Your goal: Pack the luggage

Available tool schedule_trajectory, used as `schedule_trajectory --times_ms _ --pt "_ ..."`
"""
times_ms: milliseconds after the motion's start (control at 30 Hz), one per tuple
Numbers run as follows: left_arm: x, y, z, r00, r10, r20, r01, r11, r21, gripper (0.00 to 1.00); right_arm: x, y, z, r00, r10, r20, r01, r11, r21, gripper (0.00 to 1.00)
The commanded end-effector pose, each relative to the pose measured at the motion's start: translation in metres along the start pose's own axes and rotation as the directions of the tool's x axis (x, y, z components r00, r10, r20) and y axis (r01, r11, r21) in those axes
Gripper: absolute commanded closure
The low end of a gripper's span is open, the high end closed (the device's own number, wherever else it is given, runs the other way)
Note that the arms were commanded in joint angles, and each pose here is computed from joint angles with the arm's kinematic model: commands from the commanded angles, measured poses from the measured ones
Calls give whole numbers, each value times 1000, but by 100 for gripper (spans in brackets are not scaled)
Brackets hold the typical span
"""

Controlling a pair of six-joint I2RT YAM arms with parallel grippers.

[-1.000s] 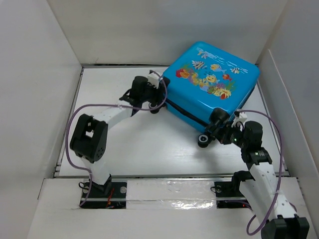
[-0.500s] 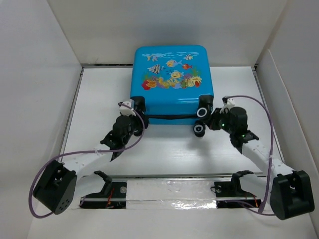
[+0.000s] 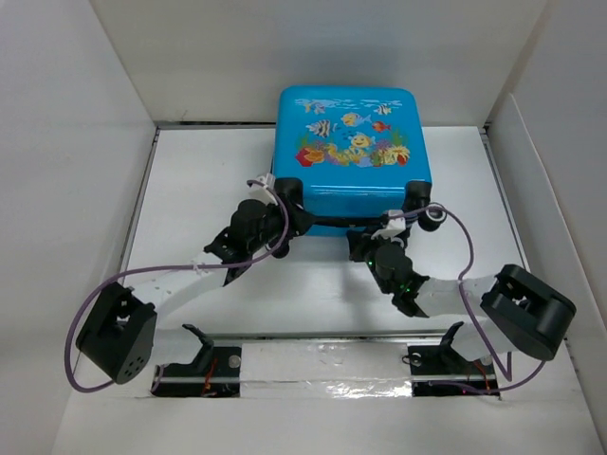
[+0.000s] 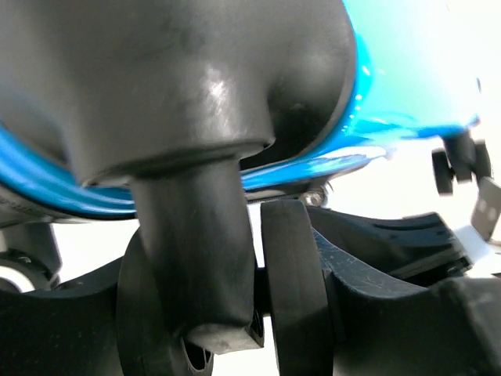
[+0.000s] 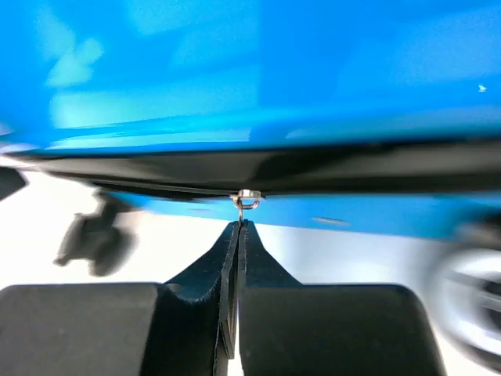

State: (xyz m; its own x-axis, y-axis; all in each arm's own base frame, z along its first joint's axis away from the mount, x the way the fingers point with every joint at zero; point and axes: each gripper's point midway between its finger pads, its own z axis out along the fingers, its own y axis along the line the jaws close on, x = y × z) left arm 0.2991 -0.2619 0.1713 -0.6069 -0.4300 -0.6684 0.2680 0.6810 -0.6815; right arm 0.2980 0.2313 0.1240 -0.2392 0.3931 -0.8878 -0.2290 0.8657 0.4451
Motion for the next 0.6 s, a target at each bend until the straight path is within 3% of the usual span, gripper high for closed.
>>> schedule_trajectory --times_ms 0,233,333,500,567 --pt "-52 -165 -36 989 92 116 -141 826 545 100 1 85 -1 998 -31 -48 18 968 -252 100" --pt "-44 -194 -31 986 162 45 -159 803 575 100 33 195 -32 977 -97 -191 -38 798 -601 100" --pt "-36 -175 -28 986 164 12 -147 849 508 100 41 203 -36 976 -61 -211 -91 762 -641 100" --pt "-23 -128 -26 985 171 16 -166 921 352 100 27 165 -26 980 -5 -201 -116 803 -585 100" --pt "-26 -113 -30 984 177 34 -179 942 284 81 24 144 -23 979 -8 -202 -105 832 -545 100"
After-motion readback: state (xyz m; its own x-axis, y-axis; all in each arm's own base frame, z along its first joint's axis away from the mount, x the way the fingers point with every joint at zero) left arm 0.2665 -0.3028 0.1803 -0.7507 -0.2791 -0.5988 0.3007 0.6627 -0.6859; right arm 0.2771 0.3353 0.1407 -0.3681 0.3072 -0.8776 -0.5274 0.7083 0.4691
